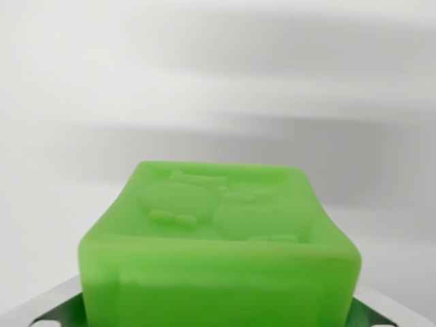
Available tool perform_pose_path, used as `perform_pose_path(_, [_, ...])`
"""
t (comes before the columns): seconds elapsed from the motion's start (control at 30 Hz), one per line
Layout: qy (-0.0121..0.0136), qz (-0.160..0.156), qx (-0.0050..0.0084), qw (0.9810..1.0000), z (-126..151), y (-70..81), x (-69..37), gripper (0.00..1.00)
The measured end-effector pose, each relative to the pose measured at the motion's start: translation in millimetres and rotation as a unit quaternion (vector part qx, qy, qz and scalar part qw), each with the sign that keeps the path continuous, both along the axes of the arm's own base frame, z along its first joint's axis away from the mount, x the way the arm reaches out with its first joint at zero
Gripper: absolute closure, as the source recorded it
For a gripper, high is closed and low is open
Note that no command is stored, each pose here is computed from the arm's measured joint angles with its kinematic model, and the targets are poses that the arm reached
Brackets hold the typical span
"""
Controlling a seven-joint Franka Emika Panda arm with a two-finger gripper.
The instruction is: Stack cube
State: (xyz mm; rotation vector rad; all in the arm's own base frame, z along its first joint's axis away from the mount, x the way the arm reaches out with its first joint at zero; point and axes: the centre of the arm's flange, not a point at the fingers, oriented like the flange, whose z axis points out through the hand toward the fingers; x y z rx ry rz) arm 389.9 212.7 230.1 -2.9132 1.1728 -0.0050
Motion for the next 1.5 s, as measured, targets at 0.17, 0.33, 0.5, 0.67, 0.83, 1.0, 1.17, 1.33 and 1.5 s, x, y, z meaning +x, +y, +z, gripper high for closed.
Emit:
perform_pose_path(0.17, [0.003,-0.006,-0.0014,1.0,-1.9,-11.1,0.2,1.0])
perform_pose_path(0.33, [0.0025,-0.011,-0.0015,0.9999,-0.3,-19.5,-0.4,1.0])
perform_pose_path(0.5, [0.0029,-0.016,-0.0016,0.9999,0.0,-28.5,-0.2,1.0])
perform_pose_path(0.67, [0.0033,-0.022,-0.0017,0.9998,0.1,-37.3,-0.8,1.0])
perform_pose_path(0.83, [0.003,-0.027,-0.0015,0.9996,1.0,-46.9,-0.7,1.0])
perform_pose_path(1.0, [0.0032,-0.032,-0.0018,0.9995,1.4,-56.4,-1.1,1.0])
perform_pose_path(1.17, [0.0033,-0.038,-0.0017,0.9993,1.8,-65.6,-1.1,1.0])
perform_pose_path(1.33, [0.0033,-0.043,-0.0018,0.9991,2.4,-74.8,-1.5,1.0])
perform_pose_path(1.5, [0.0037,-0.049,-0.0019,0.9988,2.7,-84.3,-1.7,1.0])
